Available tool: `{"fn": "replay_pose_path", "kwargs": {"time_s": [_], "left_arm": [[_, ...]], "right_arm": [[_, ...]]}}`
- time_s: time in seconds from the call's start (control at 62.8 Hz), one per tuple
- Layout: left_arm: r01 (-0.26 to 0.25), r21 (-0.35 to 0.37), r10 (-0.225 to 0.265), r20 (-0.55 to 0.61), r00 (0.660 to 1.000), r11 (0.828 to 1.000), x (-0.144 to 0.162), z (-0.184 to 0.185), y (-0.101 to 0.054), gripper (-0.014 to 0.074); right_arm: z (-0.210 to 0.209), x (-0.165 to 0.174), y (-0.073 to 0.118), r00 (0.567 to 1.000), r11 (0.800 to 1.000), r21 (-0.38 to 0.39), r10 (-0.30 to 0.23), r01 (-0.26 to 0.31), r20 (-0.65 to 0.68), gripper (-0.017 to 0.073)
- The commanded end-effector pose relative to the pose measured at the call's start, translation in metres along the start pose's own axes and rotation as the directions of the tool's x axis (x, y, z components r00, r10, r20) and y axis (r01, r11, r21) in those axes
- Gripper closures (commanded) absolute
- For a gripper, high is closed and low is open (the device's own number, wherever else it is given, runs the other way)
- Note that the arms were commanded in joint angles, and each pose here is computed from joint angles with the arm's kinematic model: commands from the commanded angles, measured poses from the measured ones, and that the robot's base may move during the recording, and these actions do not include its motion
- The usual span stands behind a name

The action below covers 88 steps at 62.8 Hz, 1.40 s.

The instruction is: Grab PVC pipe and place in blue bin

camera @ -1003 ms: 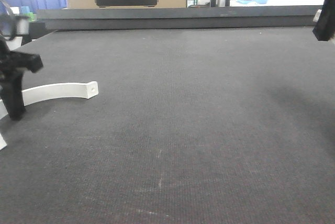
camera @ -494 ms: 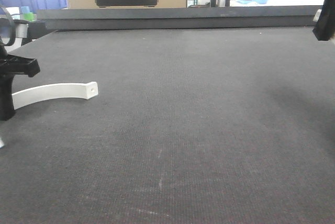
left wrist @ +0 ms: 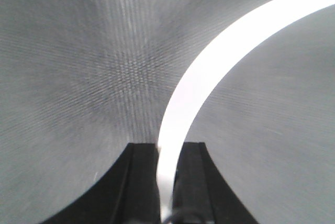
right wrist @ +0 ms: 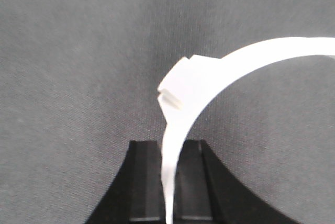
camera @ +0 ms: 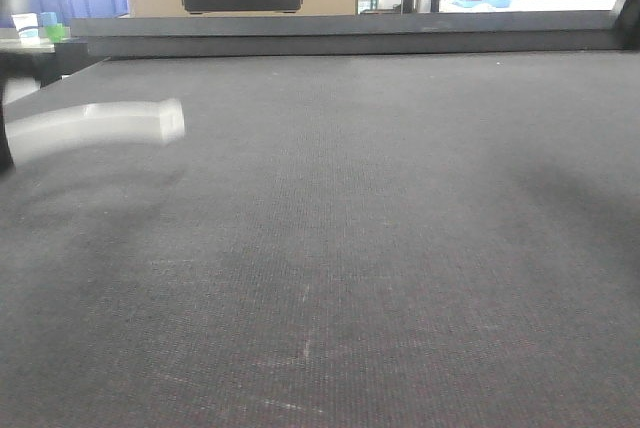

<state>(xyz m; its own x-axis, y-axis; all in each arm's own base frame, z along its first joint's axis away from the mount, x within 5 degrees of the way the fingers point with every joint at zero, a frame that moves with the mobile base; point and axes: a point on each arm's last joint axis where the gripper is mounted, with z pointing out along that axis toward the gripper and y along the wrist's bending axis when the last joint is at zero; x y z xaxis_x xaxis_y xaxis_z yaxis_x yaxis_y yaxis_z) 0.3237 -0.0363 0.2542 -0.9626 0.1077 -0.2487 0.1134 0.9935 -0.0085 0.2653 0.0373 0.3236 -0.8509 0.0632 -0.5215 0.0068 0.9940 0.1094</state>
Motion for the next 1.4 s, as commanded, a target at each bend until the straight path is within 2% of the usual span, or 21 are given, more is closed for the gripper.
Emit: {"fn": "replay_pose_path", "kwargs": {"time_s": [0.0,0.127,0.303,0.446,0.526,0.621,0.717,0.828,1.051,1.21,1.386], "left_arm": [[0.017,0.028,-0.020,0.109,0.994,0.999,0.007,-0.038,-0.004,0.0705],[0.014,0.033,-0.023,0.291,0.956,0.999,0.014,-0.081,-0.004,0.0705],[0.012,0.055,-0.040,0.542,0.840,0.998,0.026,-0.133,-0.006,0.0705],[0.009,0.080,-0.062,0.687,0.724,0.997,0.036,-0.167,-0.007,0.0705],[0.008,0.101,-0.082,0.762,0.642,0.995,0.043,-0.182,-0.008,0.0705],[0.007,0.125,-0.108,0.830,0.547,0.992,0.055,-0.194,-0.008,0.0705],[0.006,0.139,-0.125,0.873,0.471,0.990,0.069,-0.201,-0.008,0.0705],[0.007,0.139,-0.128,0.892,0.434,0.990,0.088,-0.198,-0.007,0.0705],[0.008,0.139,-0.131,0.912,0.389,0.990,0.131,-0.184,-0.006,0.0705],[0.000,0.139,-0.131,0.935,0.328,0.990,0.160,-0.188,-0.006,0.0705],[-0.009,0.139,-0.133,0.963,0.236,0.990,0.174,-0.202,-0.006,0.0705]], "right_arm": [[-0.019,0.002,0.000,0.998,1.000,-0.009,-0.009,0.010,0.057,0.0721],[-0.041,0.005,0.000,0.992,1.000,-0.020,-0.010,0.012,0.123,0.0721],[-0.064,0.009,0.000,0.979,0.999,-0.033,-0.008,0.016,0.206,0.0721],[-0.078,0.014,-0.001,0.969,0.999,-0.040,-0.007,0.018,0.248,0.0721],[-0.086,0.015,-0.001,0.956,0.999,-0.048,-0.005,0.020,0.294,0.0721],[-0.097,0.020,-0.002,0.924,0.998,-0.061,-0.002,0.027,0.383,0.0721],[-0.106,0.030,-0.004,0.875,0.996,-0.076,0.004,0.037,0.484,0.0721],[-0.115,0.048,-0.007,0.807,0.995,-0.092,0.016,0.048,0.590,0.0721],[-0.141,0.088,-0.014,0.696,0.992,-0.105,0.028,0.069,0.717,0.0721],[-0.163,0.107,-0.017,0.623,0.990,-0.111,0.036,0.082,0.781,0.0721],[-0.178,0.118,-0.019,0.555,0.989,-0.118,0.047,0.093,0.831,0.0721]]}}
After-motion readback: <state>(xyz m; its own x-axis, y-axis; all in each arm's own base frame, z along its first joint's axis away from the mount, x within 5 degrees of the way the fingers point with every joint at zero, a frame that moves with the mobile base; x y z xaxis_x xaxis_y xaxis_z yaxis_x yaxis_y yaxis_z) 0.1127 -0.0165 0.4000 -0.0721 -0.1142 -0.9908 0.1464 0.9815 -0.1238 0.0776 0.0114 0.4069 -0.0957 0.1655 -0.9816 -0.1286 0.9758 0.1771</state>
